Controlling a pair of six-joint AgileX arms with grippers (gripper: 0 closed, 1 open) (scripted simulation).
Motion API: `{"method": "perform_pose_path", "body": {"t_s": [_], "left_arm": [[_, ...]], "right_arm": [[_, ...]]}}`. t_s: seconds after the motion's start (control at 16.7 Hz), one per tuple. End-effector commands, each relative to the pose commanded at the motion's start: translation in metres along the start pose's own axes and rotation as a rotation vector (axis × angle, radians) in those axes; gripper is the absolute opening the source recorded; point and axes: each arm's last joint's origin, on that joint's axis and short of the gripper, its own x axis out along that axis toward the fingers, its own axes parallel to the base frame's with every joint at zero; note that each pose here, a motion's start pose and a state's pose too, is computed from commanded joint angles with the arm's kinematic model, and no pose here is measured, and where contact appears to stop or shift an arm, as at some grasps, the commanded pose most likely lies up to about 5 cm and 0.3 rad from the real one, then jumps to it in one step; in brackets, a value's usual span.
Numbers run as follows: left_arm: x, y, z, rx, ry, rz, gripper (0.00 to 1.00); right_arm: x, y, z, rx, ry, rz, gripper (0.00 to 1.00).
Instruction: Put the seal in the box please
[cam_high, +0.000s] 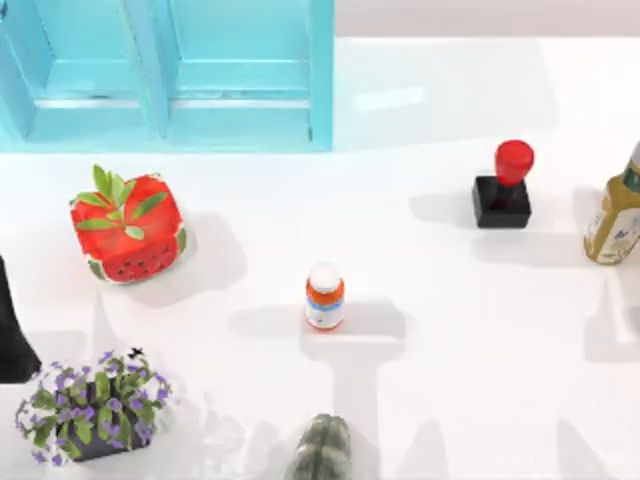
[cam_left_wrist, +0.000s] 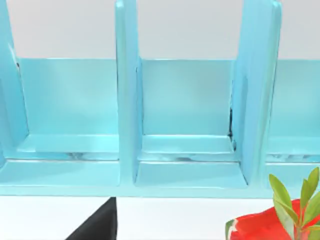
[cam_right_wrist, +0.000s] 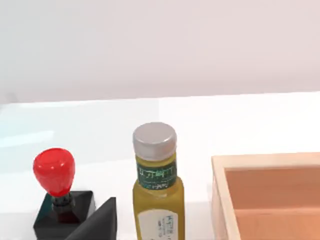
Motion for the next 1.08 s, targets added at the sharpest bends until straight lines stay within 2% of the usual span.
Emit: {"method": "perform_pose_path", "body": {"t_s": [0.24,0.42,0.6,0.84,1.08], "left_arm": [[0.000,0.000,0.000,0.000,0.000,0.000,1.00],[0.000,0.000,0.000,0.000,0.000,0.000,1.00],[0.000,0.000,0.000,0.000,0.000,0.000,1.00],[0.000,0.000,0.000,0.000,0.000,0.000,1.00],[0.000,0.000,0.000,0.000,0.000,0.000,1.00]], "right_arm": [[0.017,0.003,0.048,0.040,0.234,-0.030,1.00],[0.049,0.007,0.082,0.047,0.487,-0.070,1.00],[0.097,0.015,0.103,0.023,0.775,-0.114,1.00],[0.172,0.034,0.115,-0.045,1.107,-0.149,1.00],[0.237,0.068,0.124,-0.097,1.253,-0.135,1.00]]}}
